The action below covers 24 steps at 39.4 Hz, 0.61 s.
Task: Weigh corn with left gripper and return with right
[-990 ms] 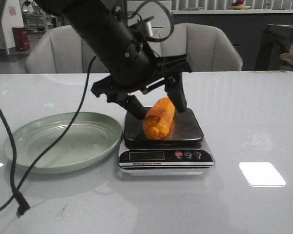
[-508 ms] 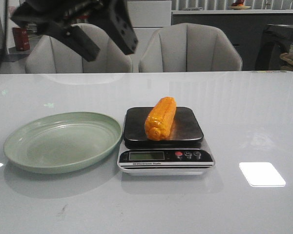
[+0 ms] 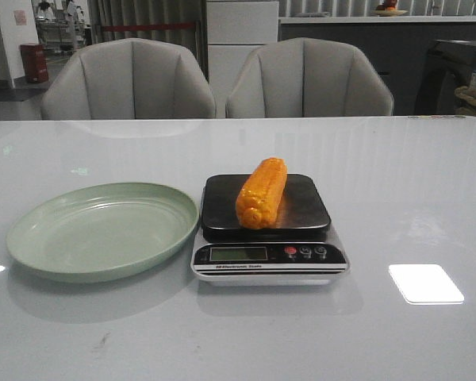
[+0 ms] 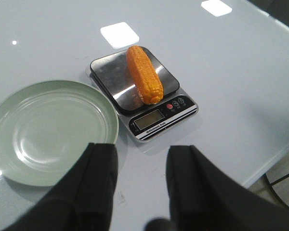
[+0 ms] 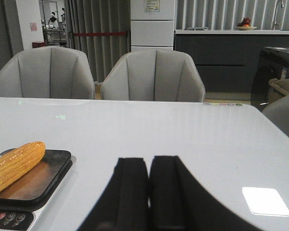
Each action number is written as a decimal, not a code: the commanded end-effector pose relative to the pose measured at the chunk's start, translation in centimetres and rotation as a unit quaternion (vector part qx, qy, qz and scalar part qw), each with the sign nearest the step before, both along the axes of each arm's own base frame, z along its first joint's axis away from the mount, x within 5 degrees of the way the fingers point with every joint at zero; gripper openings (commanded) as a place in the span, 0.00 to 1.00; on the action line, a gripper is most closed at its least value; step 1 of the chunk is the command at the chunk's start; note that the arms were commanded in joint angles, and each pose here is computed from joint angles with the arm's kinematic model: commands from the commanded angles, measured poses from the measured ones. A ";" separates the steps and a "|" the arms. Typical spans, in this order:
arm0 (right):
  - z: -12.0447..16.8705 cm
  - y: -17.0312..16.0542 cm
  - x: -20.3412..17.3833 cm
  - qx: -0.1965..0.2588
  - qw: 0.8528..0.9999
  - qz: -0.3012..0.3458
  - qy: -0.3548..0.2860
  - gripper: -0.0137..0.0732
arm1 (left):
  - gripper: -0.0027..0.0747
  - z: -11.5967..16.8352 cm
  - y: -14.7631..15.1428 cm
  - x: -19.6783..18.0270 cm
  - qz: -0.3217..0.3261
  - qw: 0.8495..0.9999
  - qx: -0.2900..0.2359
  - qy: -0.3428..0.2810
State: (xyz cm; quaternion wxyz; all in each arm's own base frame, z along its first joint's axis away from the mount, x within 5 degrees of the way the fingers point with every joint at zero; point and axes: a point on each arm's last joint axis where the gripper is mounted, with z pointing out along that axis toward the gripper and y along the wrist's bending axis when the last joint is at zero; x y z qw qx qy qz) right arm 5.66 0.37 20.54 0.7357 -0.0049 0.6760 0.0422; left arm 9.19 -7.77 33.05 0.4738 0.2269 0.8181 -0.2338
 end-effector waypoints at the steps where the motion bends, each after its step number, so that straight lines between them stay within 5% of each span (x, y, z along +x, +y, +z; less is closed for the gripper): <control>1: 0.5 0.0 -0.2 -0.001 0.999 -0.002 -0.043 0.34 | 0.38 0.7 1.4 -2.0 -0.001 0.999 -0.035 -0.040; 10: 0.5 0.0 -0.2 -0.001 0.999 -0.002 -0.043 0.34 | 0.18 -1.6 4.4 -5.8 -0.002 0.995 -0.054 -0.088; 19: 0.7 0.0 -0.2 -0.001 0.999 -0.002 -0.050 0.34 | 0.18 -2.8 6.4 -8.1 0.001 0.984 -0.077 -0.161; 24: 1.7 0.0 -0.5 0.004 0.994 -0.001 -0.108 0.34 | 0.18 -3.0 6.9 -8.6 0.006 0.980 -0.079 -0.183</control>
